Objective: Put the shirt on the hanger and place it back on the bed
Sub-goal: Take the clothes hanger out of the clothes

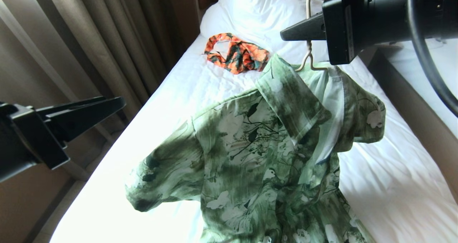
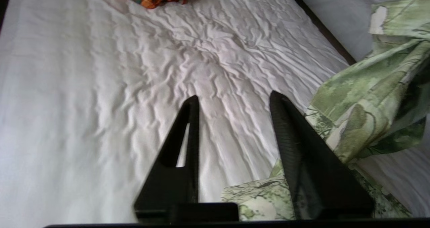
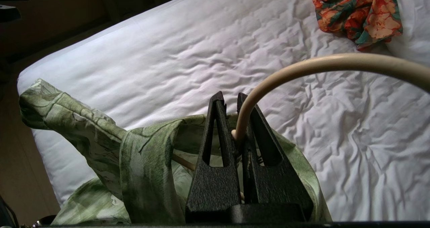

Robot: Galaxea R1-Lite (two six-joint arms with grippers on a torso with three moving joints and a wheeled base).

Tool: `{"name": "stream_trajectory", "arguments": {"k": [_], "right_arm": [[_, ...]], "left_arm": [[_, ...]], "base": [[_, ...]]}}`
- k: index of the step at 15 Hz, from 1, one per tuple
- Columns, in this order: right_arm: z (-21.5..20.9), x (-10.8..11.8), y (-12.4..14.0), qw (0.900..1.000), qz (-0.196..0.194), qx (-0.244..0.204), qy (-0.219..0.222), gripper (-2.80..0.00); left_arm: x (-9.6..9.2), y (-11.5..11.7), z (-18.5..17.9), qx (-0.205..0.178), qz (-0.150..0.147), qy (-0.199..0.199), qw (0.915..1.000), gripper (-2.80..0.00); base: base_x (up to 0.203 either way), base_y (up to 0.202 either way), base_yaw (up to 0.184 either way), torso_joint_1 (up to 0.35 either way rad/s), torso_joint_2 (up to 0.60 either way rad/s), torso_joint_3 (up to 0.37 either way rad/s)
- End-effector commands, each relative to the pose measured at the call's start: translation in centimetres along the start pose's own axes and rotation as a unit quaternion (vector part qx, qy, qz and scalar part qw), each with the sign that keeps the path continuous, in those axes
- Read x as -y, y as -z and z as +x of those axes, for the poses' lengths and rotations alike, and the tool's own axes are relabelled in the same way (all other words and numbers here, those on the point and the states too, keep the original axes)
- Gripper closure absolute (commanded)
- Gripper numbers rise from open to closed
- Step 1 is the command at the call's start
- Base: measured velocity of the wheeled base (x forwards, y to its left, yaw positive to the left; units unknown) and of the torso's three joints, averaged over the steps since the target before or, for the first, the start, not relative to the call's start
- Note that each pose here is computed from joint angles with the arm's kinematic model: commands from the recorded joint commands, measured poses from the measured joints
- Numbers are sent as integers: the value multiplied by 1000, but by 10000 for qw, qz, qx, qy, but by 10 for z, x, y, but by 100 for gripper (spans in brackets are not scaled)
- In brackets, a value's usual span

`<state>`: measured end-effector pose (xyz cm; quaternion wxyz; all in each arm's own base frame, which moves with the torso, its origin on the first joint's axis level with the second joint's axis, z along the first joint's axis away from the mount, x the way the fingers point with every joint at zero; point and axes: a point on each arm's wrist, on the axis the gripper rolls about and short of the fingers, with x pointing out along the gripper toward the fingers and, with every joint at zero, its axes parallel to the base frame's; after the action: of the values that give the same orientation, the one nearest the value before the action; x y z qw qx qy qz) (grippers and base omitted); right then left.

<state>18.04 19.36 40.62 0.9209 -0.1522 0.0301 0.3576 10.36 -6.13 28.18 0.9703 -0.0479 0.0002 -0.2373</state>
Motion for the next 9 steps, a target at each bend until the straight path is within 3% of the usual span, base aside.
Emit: {"name": "stream_trajectory", "arguments": {"k": [1,4,9], "right_arm": [[-7,1,0,10000,-2,22,20,0],[-20,4,2,10000,4,17,50,0],[-31,6,4,9998,187,20,86,0]], "left_arm": [[-11,1,-20,153,6,-454,9989,0],[-18,12,-57,220,23,-989,9948,0],[-14,35,-113,226,-35,-1393,9900,0]], "base": [[0,0,0,0,0,0],[0,0,0,0,0,0],[0,0,0,0,0,0]]}}
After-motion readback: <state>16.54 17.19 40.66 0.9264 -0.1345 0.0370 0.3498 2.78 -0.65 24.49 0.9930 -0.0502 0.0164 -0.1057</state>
